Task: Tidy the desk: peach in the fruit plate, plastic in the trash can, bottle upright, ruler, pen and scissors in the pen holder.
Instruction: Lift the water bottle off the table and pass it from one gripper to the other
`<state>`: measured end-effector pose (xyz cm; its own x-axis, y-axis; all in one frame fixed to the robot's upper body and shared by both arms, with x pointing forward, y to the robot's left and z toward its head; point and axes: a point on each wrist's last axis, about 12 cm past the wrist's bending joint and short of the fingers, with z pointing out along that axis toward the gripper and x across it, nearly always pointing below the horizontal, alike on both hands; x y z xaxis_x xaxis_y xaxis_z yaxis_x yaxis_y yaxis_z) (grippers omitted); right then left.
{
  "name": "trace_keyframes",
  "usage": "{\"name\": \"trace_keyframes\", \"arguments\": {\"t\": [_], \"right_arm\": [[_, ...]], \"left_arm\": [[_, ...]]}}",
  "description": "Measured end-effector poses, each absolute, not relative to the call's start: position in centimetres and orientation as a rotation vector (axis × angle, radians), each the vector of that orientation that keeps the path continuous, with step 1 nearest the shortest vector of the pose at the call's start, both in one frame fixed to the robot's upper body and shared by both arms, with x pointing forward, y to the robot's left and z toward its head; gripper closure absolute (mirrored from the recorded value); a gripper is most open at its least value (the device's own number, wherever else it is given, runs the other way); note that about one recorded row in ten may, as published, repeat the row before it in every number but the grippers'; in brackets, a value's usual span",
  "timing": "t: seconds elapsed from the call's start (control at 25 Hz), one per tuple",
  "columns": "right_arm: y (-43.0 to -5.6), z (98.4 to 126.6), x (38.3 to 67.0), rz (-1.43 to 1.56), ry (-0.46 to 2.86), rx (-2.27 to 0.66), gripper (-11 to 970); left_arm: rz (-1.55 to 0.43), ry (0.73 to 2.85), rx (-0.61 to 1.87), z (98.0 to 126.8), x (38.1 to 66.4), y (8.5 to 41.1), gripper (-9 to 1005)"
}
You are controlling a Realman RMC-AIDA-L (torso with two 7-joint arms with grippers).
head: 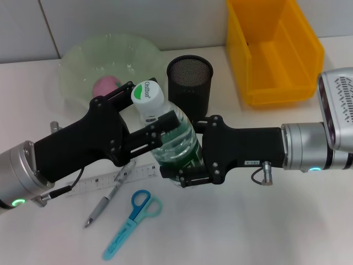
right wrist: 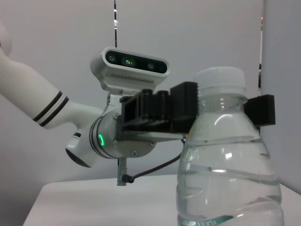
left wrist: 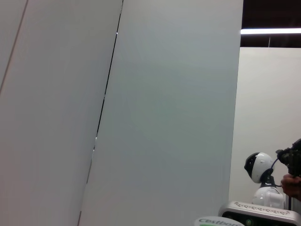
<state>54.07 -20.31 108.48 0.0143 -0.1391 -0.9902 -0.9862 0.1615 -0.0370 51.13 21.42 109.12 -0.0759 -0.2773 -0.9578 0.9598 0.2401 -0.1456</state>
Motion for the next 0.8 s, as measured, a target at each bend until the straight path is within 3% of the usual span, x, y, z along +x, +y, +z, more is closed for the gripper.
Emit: {"name": "trace_keyframes", "arguments": {"t": [0.12,0.32,0.8], "right_arm": [[-20.30,108.54,53.98,1.008,1.357,-1.198,139],[-20.30,108.55,53.95,1.010,1.355,-1.198,137],[-20.33,108.57,53.79,1.020,1.349,-1.198,133]], "left_arm": [[-1.212,1.202,0.765,109.14,51.15,21.47,242],[-1.213,1.205,0.757,109.12,51.11,21.59,440],[-1.211,1.197,0.762,109.30,51.25,21.58,521]]}}
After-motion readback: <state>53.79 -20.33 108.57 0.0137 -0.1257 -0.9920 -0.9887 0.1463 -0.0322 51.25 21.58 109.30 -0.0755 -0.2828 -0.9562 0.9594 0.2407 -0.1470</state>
